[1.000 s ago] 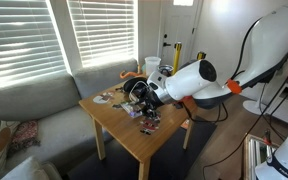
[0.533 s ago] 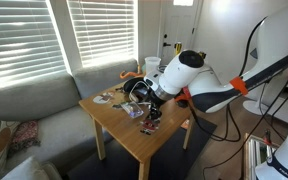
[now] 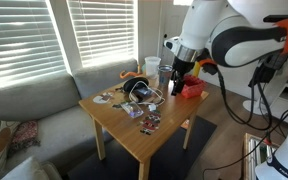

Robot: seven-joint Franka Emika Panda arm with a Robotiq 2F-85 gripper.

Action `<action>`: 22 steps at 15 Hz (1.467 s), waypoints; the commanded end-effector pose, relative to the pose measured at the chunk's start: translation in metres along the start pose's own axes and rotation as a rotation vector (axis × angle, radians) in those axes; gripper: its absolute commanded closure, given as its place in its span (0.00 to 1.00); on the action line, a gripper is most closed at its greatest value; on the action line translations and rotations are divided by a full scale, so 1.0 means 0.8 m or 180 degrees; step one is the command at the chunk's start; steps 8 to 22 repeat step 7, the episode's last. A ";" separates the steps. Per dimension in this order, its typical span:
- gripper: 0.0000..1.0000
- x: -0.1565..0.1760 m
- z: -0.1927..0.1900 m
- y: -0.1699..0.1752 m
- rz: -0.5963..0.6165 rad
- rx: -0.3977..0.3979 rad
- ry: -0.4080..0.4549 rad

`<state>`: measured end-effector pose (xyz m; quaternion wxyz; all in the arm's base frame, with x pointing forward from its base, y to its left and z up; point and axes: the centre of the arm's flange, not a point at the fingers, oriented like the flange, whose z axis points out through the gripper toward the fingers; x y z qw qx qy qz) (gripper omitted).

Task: Remove the object from the basket

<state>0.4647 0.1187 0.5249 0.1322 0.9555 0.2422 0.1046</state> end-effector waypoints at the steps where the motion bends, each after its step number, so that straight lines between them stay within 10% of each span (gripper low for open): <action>1: 0.00 -0.057 -0.068 0.060 0.0237 0.0201 -0.0249; 22: 0.00 -0.073 -0.073 0.080 0.0270 0.0116 -0.0172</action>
